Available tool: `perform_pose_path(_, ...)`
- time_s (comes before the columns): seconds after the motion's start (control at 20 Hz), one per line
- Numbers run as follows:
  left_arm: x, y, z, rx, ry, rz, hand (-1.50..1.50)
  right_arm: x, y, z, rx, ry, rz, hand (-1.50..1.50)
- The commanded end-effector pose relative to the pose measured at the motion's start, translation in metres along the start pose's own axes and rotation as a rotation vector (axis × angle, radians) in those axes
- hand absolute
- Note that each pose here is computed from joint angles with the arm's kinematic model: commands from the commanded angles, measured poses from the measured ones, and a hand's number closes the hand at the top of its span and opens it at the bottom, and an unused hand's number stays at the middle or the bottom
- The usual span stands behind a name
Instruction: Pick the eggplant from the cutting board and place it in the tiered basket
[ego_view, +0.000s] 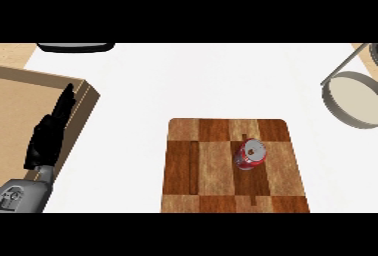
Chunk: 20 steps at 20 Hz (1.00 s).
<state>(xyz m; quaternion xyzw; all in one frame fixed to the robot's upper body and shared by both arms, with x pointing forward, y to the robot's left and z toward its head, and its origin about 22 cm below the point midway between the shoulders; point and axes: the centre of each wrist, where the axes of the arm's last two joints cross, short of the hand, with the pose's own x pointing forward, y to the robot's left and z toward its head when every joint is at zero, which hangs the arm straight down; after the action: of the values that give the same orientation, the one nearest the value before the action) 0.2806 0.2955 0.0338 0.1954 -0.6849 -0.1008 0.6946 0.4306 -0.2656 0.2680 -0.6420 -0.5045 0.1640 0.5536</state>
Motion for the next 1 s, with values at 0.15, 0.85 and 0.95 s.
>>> perform_pose_path(0.15,-0.006,0.005,-0.003,-0.015,0.002,-0.004,0.00,-0.074,-0.008,-0.033,-0.054,0.065,0.282,1.50)
perform_pose_path(0.85,-0.011,0.003,0.000,-0.007,-0.019,0.000,0.00,-0.127,-0.004,-0.051,0.112,0.020,0.159,1.50)
perform_pose_path(0.95,0.002,-0.010,0.002,-0.021,-0.014,0.012,0.00,-0.144,0.017,-0.051,0.132,0.037,0.135,1.50)
